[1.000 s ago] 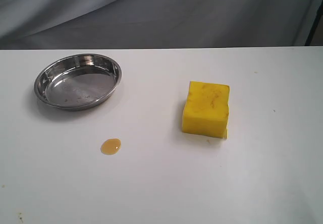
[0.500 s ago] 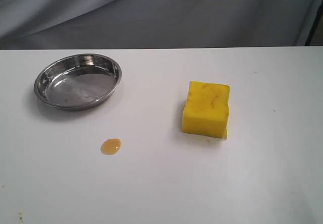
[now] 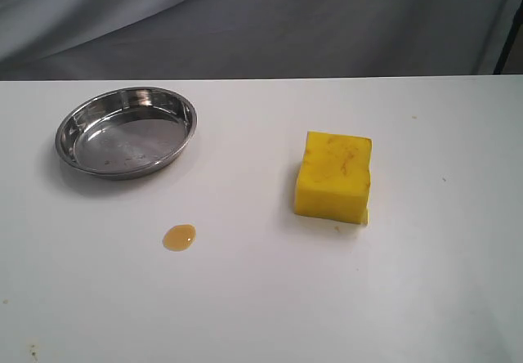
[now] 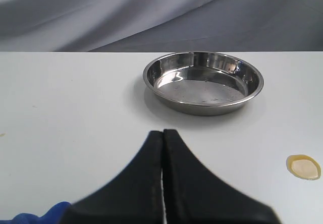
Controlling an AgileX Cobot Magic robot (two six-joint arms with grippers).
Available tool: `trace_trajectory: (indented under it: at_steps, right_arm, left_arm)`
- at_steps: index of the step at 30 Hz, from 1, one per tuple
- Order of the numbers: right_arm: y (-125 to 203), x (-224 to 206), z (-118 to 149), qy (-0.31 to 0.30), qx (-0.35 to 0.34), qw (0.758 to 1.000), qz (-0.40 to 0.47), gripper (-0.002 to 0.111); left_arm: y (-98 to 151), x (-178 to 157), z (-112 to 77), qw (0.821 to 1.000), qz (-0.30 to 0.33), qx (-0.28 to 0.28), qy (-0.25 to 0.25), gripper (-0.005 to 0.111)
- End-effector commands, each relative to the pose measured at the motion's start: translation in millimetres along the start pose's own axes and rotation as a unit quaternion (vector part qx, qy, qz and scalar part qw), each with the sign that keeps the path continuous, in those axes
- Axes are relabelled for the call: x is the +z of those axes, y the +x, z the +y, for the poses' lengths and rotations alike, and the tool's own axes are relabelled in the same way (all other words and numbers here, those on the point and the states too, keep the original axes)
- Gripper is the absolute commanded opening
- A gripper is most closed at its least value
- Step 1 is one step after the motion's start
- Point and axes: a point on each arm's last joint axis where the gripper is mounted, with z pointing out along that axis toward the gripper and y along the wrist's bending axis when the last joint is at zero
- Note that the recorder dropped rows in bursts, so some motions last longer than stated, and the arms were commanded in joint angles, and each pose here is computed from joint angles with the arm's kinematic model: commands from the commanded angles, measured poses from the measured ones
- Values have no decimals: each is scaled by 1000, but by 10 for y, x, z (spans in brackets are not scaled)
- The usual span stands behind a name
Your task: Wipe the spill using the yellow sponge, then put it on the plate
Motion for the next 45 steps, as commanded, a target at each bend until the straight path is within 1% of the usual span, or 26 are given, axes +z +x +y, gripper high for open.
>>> trace_trajectory:
  at_steps: [1,4,7,9,10,12,13,16,18,19,20,23,25,28,30,34,37,39,42,45]
  right_arm:
    - [8,1,2,-1,-3,1000,-2,0]
    - [8,1,2,-1,-3,1000,-2,0]
    - [8,1,2,-1,-3,1000,-2,0]
    - [8,1,2,-1,-3,1000,-2,0]
    - [8,1,2,-1,-3,1000,-2,0]
    - [8,1,2,-1,-3,1000,-2,0]
    - [8,1,2,-1,-3,1000,-2,0]
    - [8,1,2,-1,-3,1000,-2,0]
    - [8,1,2,-1,-3,1000,-2,0]
    - [8,1,2,-1,-3,1000,-2,0]
    - [8,1,2,-1,-3,1000,-2,0]
    - [8,1,2,-1,-3,1000,-2,0]
    - [8,1,2,-1,-3,1000,-2,0]
    - [8,1,2,-1,-3,1000,-2,0]
    - [8,1,2,-1,-3,1000,-2,0]
    - [8,1,2,-1,-3,1000,-2,0]
    - [8,1,2,-1,-3,1000,-2,0]
    - [8,1,2,-1,-3,1000,-2,0]
    - [8,1,2,-1,-3,1000,-2,0]
    - [8,1,2,-1,-3,1000,-2,0]
  left_arm:
    - [-11,2,-3,1000,-4,-1,3,0]
    - [-11,2,-3,1000,-4,-1,3,0]
    - [-12,2,10,999,-4,39,-5,0]
    - [-51,1,6,999,-26,30,-3,0]
    - [-96,-2,-4,999,-51,4,3,0]
    - [-140,-8,-13,996,-75,-35,11,0]
    - [-161,-11,-18,994,-86,-66,16,0]
    - [-188,-17,-22,988,-100,-116,25,0]
    - [-264,-35,-1,982,-143,-124,19,0]
    - [-320,-54,16,974,-176,-141,17,0]
    - [-342,-63,23,970,-189,-151,17,0]
    - [-457,-120,59,954,-260,-151,8,0]
    - [-498,-147,72,945,-287,-159,7,0]
    - [-510,-155,76,932,-294,-210,22,0]
    - [-515,-158,75,926,-296,-231,30,0]
    - [-562,-194,88,913,-327,-242,34,0]
    - [-592,-220,97,898,-347,-268,45,0]
    - [-615,-238,84,894,-360,-260,54,0]
    - [-657,-274,22,896,-382,-210,78,0]
    - [-697,-321,-56,892,-407,-165,111,0]
